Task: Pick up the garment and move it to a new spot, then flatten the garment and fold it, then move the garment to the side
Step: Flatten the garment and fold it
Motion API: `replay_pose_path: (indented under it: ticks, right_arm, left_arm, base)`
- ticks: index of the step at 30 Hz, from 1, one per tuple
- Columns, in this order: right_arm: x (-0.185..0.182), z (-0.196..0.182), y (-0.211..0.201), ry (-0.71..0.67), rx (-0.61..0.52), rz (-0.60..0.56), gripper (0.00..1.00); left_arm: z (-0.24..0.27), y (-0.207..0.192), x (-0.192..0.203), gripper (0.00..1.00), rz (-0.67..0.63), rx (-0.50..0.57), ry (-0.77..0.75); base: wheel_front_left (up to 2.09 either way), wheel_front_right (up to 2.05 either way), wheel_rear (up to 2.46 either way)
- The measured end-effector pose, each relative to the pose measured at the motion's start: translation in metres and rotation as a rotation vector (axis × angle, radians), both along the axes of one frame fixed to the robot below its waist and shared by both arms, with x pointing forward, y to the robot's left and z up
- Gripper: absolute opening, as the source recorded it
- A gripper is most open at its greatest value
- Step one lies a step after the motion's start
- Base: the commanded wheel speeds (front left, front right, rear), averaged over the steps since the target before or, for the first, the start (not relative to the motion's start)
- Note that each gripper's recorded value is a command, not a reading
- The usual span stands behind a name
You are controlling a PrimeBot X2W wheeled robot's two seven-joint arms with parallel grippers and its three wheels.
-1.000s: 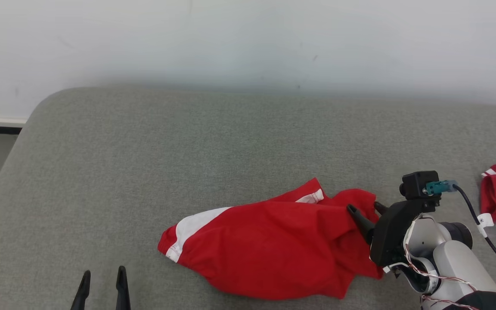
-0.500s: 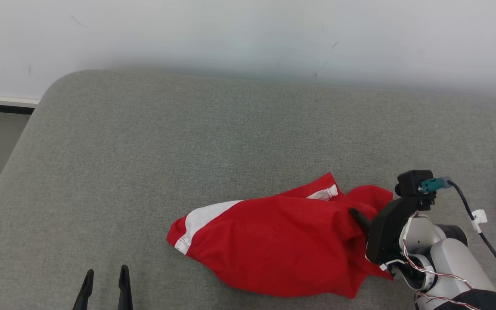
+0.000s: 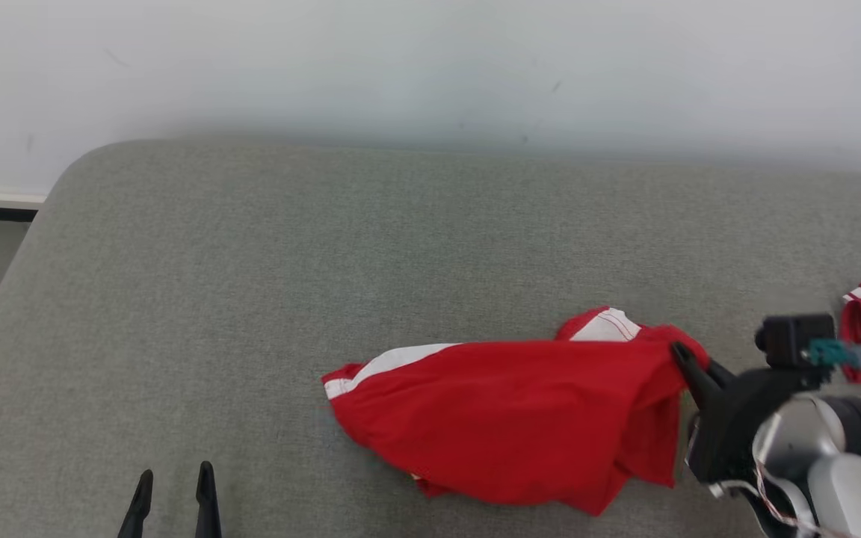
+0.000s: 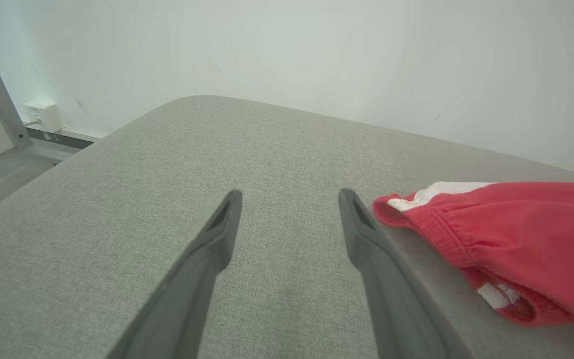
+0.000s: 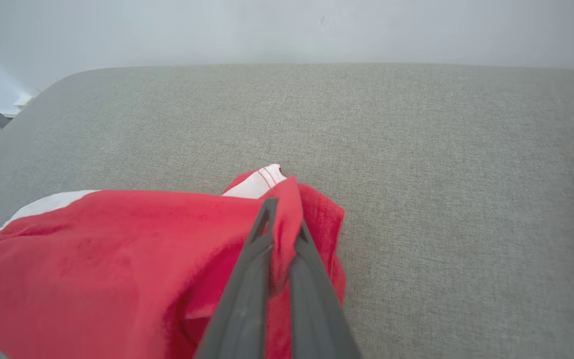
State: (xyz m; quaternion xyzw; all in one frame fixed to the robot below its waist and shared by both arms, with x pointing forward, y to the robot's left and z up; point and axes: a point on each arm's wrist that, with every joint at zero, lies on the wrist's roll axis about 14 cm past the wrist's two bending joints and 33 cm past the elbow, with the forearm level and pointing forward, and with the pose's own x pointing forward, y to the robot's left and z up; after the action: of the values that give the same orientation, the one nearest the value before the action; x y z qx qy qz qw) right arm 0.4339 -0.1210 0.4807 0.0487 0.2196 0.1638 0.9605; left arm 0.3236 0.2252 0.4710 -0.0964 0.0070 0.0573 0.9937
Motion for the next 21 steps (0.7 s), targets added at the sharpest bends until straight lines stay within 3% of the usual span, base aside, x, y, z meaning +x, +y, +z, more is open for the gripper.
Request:
replay_pose_path:
  ticks: [11, 19, 20, 21]
  right_arm:
    - [-0.079, -0.036, -0.038, 0.113, 0.035, -0.156, 0.0]
    - [-0.109, -0.077, -0.047, 0.238, 0.037, -0.222, 0.01]
    - [-0.112, -0.082, -0.047, 0.253, 0.036, -0.223, 0.44]
    - [-0.114, -0.085, -0.046, 0.262, 0.032, -0.224, 1.0]
  left_arm:
    - [-0.001, -0.013, 0.014, 1.0, -0.047, -0.004, -0.001]
    - [-0.002, -0.021, 0.022, 1.0, -0.075, -0.005, 0.001]
    - [-0.002, -0.022, 0.022, 1.0, -0.077, -0.005, 0.003]
    - [-0.003, -0.022, 0.022, 1.0, -0.077, -0.005, 0.003]
  base:
    - [0.0, 0.0, 0.0]
    - [0.0, 0.0, 0.0]
    - [0.0, 0.0, 0.0]
    - [0.0, 0.0, 0.0]
